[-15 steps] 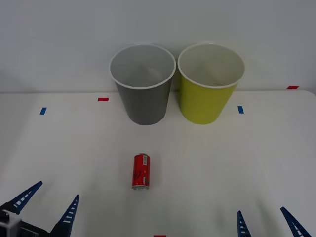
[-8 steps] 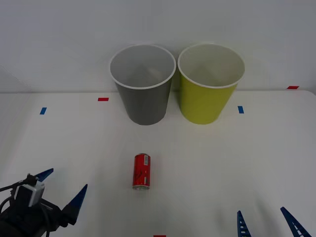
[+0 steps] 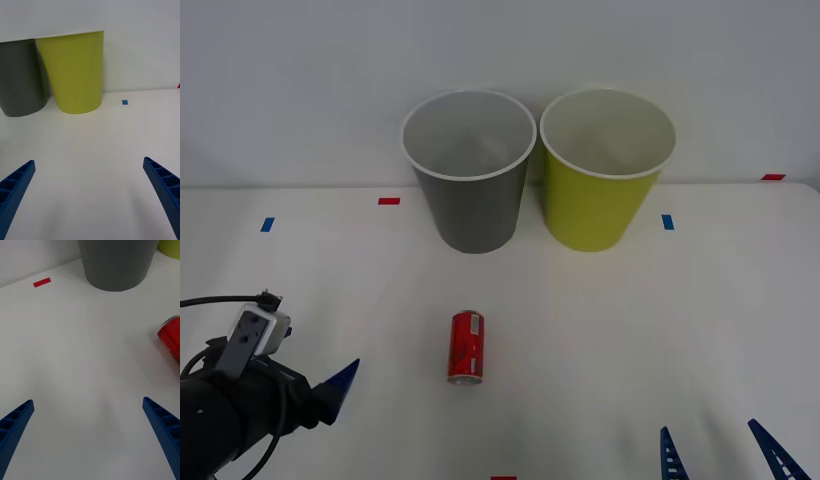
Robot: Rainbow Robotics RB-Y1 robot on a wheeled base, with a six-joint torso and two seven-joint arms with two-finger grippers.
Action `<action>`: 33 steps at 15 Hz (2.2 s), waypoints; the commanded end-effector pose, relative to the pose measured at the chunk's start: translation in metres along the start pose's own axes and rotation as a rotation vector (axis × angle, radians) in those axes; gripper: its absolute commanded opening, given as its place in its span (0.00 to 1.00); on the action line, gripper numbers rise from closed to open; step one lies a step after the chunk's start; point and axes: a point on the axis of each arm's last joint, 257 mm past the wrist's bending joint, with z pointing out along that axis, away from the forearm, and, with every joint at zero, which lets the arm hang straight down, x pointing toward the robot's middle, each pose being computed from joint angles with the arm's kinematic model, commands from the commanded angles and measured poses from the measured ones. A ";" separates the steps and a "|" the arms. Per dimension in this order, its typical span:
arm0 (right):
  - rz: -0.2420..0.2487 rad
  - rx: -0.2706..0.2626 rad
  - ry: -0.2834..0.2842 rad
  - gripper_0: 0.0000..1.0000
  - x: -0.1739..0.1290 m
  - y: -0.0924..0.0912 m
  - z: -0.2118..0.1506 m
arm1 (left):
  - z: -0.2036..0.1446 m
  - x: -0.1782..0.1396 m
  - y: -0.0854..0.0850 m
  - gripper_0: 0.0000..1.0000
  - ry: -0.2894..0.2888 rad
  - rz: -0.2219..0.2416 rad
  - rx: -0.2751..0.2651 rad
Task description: Put cans in the gray bin and PET bottles in the light green bin.
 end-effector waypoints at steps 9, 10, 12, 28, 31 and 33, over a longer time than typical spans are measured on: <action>0.000 0.000 0.000 1.00 0.000 0.000 0.000 | 0.004 -0.043 -0.023 1.00 0.203 -0.070 0.076; 0.000 0.000 0.000 1.00 0.000 0.000 0.000 | 0.006 -0.046 -0.027 1.00 0.196 -0.105 0.084; 0.000 0.000 0.000 1.00 0.000 0.000 0.000 | 0.010 -0.048 -0.041 1.00 0.198 -0.190 0.101; 0.000 0.000 0.000 1.00 0.000 0.000 0.000 | 0.036 -0.059 -0.079 1.00 0.242 -0.201 0.113; 0.000 0.000 0.000 1.00 0.000 0.000 0.000 | 0.040 -0.060 -0.095 1.00 0.250 -0.289 0.111; 0.000 0.000 0.000 1.00 0.000 0.000 0.000 | 0.042 -0.056 -0.101 1.00 0.260 -0.316 0.096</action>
